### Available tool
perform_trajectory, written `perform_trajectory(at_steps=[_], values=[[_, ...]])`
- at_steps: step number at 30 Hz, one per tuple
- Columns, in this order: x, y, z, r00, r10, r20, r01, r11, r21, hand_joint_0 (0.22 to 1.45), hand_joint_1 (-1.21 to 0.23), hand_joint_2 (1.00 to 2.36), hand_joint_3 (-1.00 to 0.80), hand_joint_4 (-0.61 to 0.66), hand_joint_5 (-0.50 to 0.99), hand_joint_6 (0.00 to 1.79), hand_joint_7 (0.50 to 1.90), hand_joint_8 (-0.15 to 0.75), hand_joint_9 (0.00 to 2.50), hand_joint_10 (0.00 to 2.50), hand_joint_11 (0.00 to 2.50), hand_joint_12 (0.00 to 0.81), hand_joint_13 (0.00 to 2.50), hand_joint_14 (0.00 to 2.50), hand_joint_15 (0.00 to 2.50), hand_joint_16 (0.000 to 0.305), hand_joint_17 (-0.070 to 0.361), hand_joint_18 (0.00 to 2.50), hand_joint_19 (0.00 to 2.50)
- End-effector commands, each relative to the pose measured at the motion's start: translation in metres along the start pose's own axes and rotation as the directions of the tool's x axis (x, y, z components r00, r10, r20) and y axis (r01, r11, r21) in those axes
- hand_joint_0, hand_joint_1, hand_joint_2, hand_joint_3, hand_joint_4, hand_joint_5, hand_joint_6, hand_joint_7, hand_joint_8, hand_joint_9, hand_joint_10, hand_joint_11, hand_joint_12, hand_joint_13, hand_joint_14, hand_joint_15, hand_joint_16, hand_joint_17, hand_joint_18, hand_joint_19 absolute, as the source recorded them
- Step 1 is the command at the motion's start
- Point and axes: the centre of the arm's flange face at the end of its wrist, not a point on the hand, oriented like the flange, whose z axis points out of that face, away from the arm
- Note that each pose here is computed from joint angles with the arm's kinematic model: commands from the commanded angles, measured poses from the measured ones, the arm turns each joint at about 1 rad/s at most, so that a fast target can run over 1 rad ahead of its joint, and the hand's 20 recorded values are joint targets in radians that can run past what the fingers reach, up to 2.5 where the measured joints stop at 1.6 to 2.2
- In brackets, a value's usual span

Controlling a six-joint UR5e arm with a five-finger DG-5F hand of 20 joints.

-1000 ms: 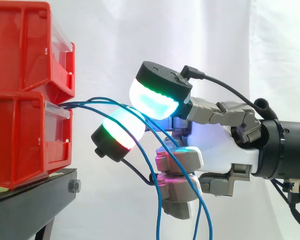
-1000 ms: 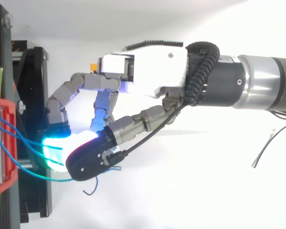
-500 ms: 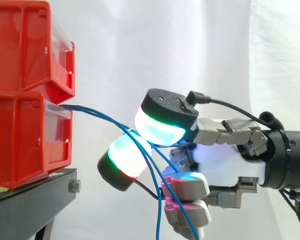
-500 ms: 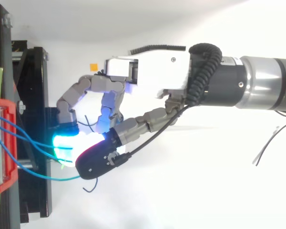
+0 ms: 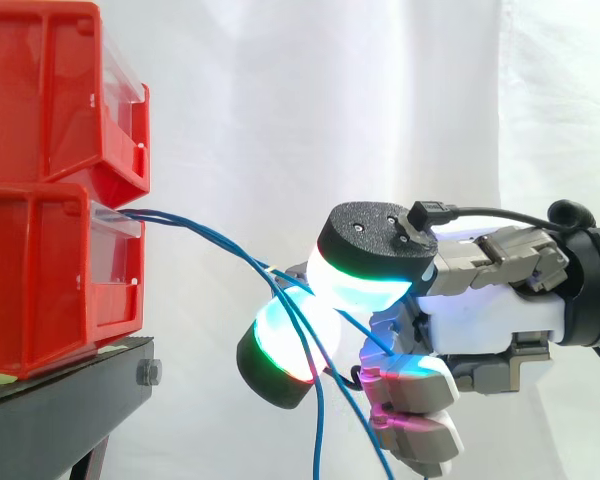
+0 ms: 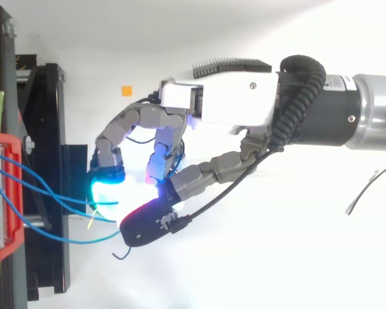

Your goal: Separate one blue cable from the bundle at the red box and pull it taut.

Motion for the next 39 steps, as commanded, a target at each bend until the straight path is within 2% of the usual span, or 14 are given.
perform_trajectory(at_steps=[1, 5, 7, 10, 11, 15, 22, 31, 39], values=[[0.003, 0.001, 0.0, 0.9999, 0.0, 0.015, 0.0, 1.0, 0.008, 0.66, -0.82, 1.01, -0.33, -0.04, -0.15, 0.92, 0.88, 0.285, 1.28, 0.02, 1.14, 0.329, 1.22, 0.03, 1.07, 0.041, 0.093, 1.05, 0.99], [0.006, 0.004, 0.0, 0.9995, 0.023, 0.02, -0.023, 0.9997, 0.007, 0.64, -0.81, 1.01, -0.34, -0.03, -0.15, 0.92, 0.87, 0.289, 1.28, 0.02, 1.14, 0.325, 1.22, 0.03, 1.08, 0.041, 0.093, 1.05, 0.99], [0.005, 0.011, -0.001, 0.9974, 0.067, 0.024, -0.067, 0.9977, -0.003, 0.64, -0.8, 1.01, -0.35, -0.02, -0.15, 0.92, 0.87, 0.283, 1.27, 0.02, 1.14, 0.331, 1.22, 0.03, 1.07, 0.041, 0.093, 1.05, 0.98], [0.005, 0.015, -0.001, 0.9955, 0.089, 0.031, -0.089, 0.996, -0.006, 0.64, -0.79, 1.01, -0.35, -0.02, -0.15, 0.92, 0.88, 0.284, 1.28, 0.02, 1.14, 0.331, 1.23, 0.03, 1.07, 0.041, 0.092, 1.05, 0.99], [0.002, 0.021, -0.002, 0.9915, 0.123, 0.042, -0.122, 0.9924, -0.014, 0.64, -0.79, 1.01, -0.35, -0.02, -0.15, 0.92, 0.88, 0.283, 1.28, 0.02, 1.14, 0.325, 1.23, 0.03, 1.08, 0.041, 0.092, 1.05, 1.0], [0.008, 0.023, -0.002, 0.9833, 0.176, 0.047, -0.175, 0.9844, -0.015, 0.63, -0.79, 1.01, -0.35, -0.02, -0.15, 0.92, 0.88, 0.284, 1.28, 0.02, 1.14, 0.33, 1.23, 0.03, 1.08, 0.041, 0.093, 1.05, 0.99], [0.011, 0.024, -0.001, 0.9822, 0.181, 0.051, -0.18, 0.9834, -0.02, 0.62, -0.73, 1.0, -0.45, 0.0, -0.15, 0.92, 0.86, 0.285, 1.28, 0.02, 1.12, 0.329, 1.22, 0.03, 1.07, 0.041, 0.093, 1.04, 0.99], [0.012, 0.025, -0.001, 0.9826, 0.18, 0.047, -0.179, 0.9836, -0.023, 0.6, -0.68, 1.0, -0.46, 0.0, -0.14, 0.91, 0.87, 0.287, 1.29, 0.02, 1.13, 0.332, 1.23, 0.03, 1.07, 0.041, 0.093, 1.04, 0.99], [0.012, 0.025, 0.001, 0.982, 0.181, 0.052, -0.18, 0.983, -0.038, 0.56, -0.56, 1.0, -0.5, 0.02, -0.14, 0.9, 0.88, 0.296, 1.29, 0.02, 1.13, 0.344, 1.22, 0.03, 1.08, 0.043, 0.097, 1.03, 1.0]])
